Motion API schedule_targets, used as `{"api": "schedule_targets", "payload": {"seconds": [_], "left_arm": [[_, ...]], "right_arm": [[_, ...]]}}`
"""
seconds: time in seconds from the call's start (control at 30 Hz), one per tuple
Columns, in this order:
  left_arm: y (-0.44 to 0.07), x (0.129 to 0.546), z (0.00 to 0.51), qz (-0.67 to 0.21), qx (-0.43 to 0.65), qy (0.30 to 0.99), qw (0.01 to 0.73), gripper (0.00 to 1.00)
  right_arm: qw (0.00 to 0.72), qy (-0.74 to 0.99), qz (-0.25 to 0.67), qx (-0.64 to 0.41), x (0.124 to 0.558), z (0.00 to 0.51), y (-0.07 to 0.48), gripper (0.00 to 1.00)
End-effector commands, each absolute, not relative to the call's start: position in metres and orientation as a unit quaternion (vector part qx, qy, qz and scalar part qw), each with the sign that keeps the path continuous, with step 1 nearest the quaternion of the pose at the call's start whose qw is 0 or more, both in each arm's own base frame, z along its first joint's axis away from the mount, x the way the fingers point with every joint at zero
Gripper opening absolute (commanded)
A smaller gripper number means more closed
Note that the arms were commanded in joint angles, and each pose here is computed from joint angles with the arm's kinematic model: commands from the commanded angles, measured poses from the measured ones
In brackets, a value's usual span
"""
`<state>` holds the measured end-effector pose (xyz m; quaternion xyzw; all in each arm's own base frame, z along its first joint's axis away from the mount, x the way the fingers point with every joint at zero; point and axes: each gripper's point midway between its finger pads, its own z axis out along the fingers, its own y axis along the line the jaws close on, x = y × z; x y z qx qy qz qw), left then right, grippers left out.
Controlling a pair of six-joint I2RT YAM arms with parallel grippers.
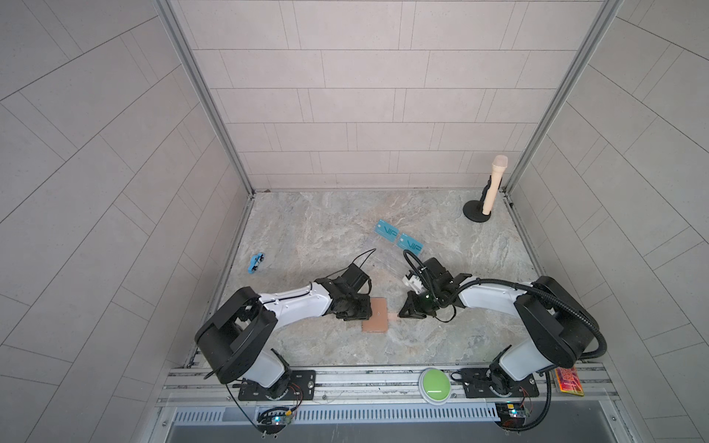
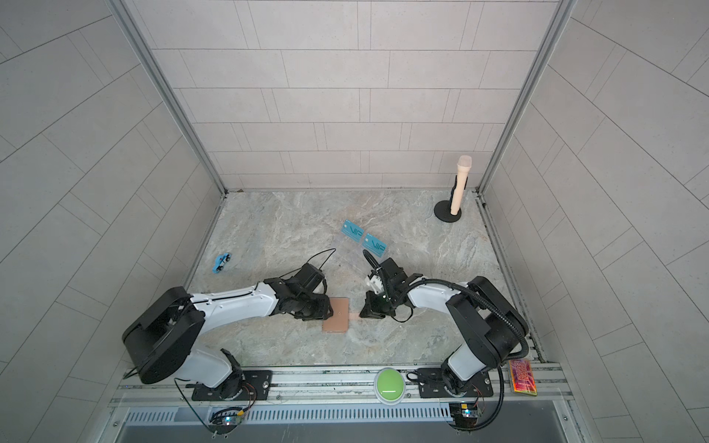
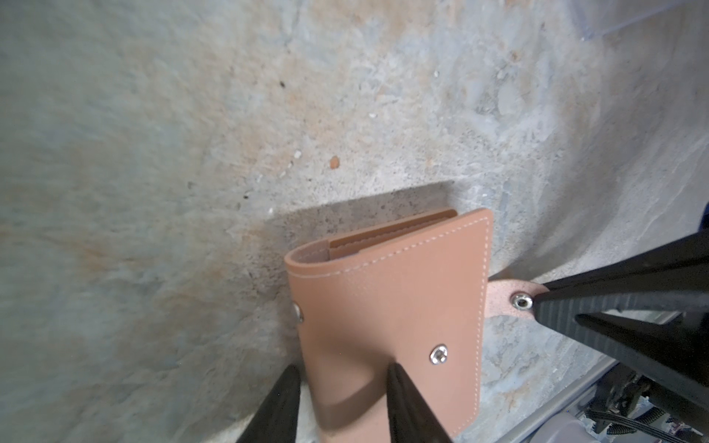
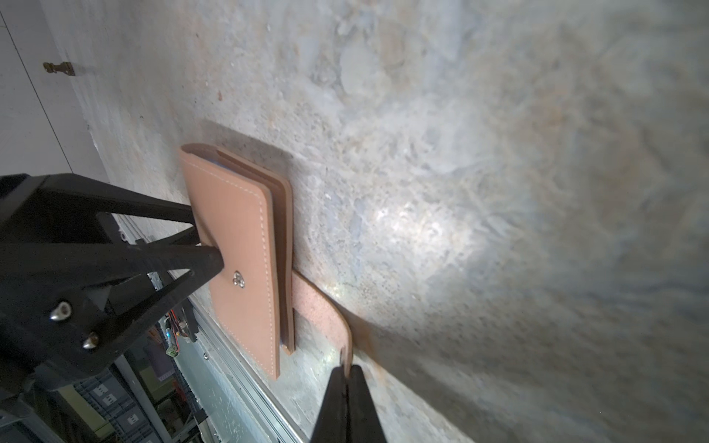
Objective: Put the credit cards into the card holder
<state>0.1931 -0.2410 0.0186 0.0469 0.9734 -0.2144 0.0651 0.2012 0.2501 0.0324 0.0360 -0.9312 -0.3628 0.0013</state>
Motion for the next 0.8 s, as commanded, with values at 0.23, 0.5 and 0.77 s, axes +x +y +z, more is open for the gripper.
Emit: {"api": "schedule_targets", "payload": {"seconds": [0.23,0.5,0.77], "left_arm": [[-0.218,0.175,-0.001,-0.157,0.046,0.986,0.028,0.41],[-0.218,0.175,-0.001,-0.161,0.043,0.985,0.032,0.41],[-0.222,0.176,0.0,-0.171,0.043,0.984,0.036,0.4]], "right_arm": [[-0.019,-0.925,-0.362,0.112,0.208,0.064,0.266,0.0],[-0.012,-0.918,-0.36,0.163,0.207,0.071,0.294,0.0],[0.006,-0.923,-0.332,0.192,0.202,0.06,0.307,0.0]]}}
